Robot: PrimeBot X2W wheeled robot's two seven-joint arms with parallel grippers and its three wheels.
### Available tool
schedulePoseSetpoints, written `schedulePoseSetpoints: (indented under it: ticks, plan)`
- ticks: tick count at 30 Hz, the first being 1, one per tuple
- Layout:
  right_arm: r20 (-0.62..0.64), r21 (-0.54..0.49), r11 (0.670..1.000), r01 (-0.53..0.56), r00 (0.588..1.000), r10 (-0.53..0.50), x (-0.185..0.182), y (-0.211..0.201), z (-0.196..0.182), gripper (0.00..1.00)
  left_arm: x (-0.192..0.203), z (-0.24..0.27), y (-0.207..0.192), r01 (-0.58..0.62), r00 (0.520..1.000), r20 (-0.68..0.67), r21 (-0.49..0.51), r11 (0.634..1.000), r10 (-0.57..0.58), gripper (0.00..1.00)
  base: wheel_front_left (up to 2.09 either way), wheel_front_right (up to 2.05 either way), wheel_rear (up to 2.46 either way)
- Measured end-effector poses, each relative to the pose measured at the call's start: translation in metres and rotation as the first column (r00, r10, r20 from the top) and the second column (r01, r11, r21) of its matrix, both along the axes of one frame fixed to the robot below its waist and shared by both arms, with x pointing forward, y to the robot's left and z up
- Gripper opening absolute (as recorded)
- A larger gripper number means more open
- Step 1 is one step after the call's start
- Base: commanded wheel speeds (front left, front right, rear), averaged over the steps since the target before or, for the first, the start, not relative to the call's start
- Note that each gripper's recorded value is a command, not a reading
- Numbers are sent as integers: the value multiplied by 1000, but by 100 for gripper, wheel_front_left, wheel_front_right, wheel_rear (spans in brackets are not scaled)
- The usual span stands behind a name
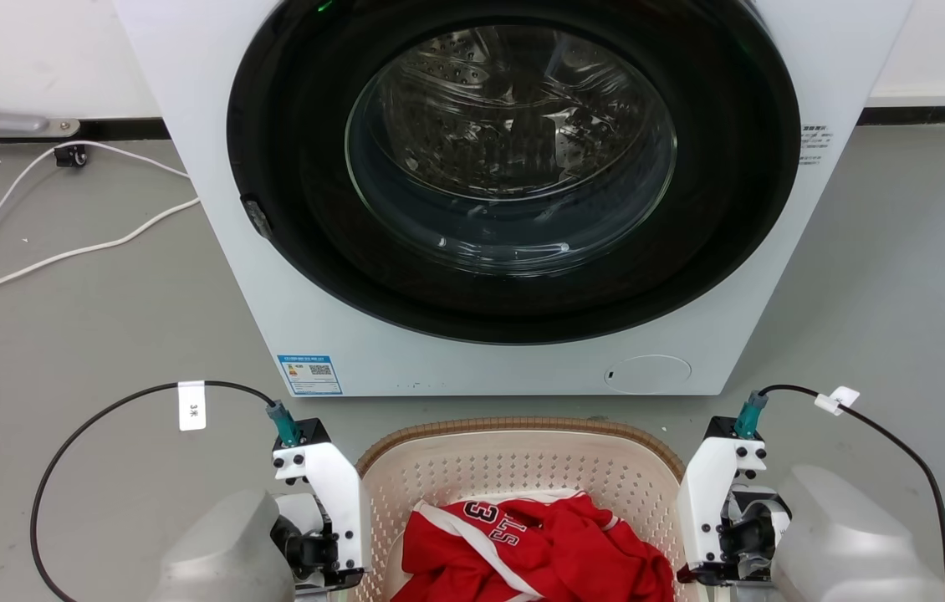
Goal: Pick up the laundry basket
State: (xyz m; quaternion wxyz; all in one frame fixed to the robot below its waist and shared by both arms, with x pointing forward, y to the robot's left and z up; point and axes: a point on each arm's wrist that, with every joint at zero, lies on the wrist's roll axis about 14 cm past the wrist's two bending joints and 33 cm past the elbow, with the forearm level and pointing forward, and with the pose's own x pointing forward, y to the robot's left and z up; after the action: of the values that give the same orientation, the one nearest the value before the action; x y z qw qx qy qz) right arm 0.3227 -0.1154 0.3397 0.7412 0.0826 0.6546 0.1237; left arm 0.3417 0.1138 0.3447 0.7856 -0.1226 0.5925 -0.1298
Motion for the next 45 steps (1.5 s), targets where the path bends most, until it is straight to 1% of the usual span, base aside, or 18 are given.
schedulePoseSetpoints:
  ticks: [45]
  plan:
    - [-6, 3, 1000, 12, 1000, -12, 6, -3, 2, 0, 9, 1, -3, -3, 1000, 6, -16, 1000, 3, 0, 0, 0, 0]
